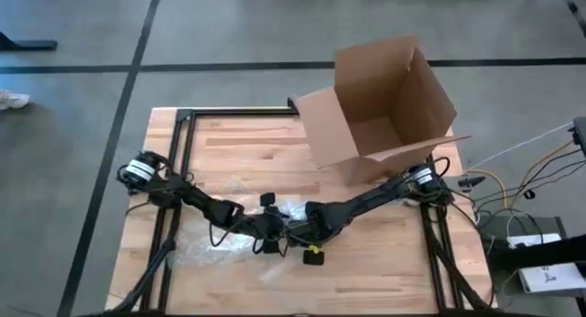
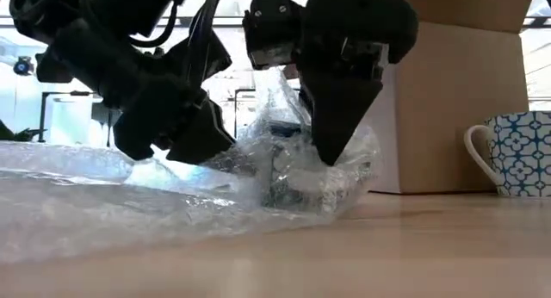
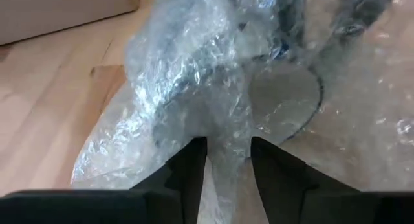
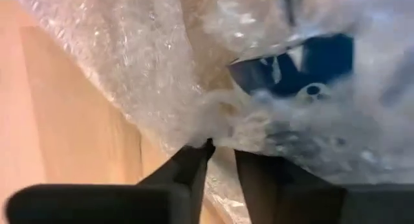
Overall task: Wrap mug
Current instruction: Wrap the blue mug with the right bubble wrap
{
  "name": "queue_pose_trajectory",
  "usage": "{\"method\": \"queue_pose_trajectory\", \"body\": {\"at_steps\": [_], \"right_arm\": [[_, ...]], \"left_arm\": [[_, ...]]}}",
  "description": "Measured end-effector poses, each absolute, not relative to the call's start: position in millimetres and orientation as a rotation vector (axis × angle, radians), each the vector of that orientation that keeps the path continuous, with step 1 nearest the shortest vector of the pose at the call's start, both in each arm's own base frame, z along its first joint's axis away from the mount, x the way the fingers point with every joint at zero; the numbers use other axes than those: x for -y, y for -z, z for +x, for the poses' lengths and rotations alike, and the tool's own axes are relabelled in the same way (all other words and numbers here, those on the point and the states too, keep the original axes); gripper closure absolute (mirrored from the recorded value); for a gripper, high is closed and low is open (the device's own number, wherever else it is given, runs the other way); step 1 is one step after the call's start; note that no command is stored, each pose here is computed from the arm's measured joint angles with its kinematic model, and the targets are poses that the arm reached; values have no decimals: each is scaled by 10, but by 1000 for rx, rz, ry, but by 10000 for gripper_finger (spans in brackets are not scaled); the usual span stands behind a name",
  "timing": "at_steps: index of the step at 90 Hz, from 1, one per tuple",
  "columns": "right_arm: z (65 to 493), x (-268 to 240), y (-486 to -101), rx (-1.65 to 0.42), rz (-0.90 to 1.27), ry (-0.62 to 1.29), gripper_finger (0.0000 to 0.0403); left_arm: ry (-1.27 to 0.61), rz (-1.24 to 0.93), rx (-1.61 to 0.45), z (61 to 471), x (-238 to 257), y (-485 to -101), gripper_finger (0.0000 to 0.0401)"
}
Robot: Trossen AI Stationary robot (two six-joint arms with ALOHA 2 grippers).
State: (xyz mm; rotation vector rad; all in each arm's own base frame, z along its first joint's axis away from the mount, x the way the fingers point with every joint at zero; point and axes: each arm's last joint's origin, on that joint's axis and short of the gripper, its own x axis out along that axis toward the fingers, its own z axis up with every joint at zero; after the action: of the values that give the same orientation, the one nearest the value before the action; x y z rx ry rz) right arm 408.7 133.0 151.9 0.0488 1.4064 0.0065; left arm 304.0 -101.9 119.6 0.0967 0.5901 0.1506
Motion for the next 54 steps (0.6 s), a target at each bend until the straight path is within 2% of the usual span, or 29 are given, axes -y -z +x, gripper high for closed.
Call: {"method": "queue_pose_trajectory", "body": {"at_steps": [24, 54], "right_arm": [[4033, -1342, -1589, -1437, -25, -59, 288], [3906, -1297, -1892, -1434, -105, -109, 321]], "left_arm": [[-153, 101, -584, 3039, 1012, -1193, 320], [-154, 90, -562, 3057, 1008, -1219, 324]]}}
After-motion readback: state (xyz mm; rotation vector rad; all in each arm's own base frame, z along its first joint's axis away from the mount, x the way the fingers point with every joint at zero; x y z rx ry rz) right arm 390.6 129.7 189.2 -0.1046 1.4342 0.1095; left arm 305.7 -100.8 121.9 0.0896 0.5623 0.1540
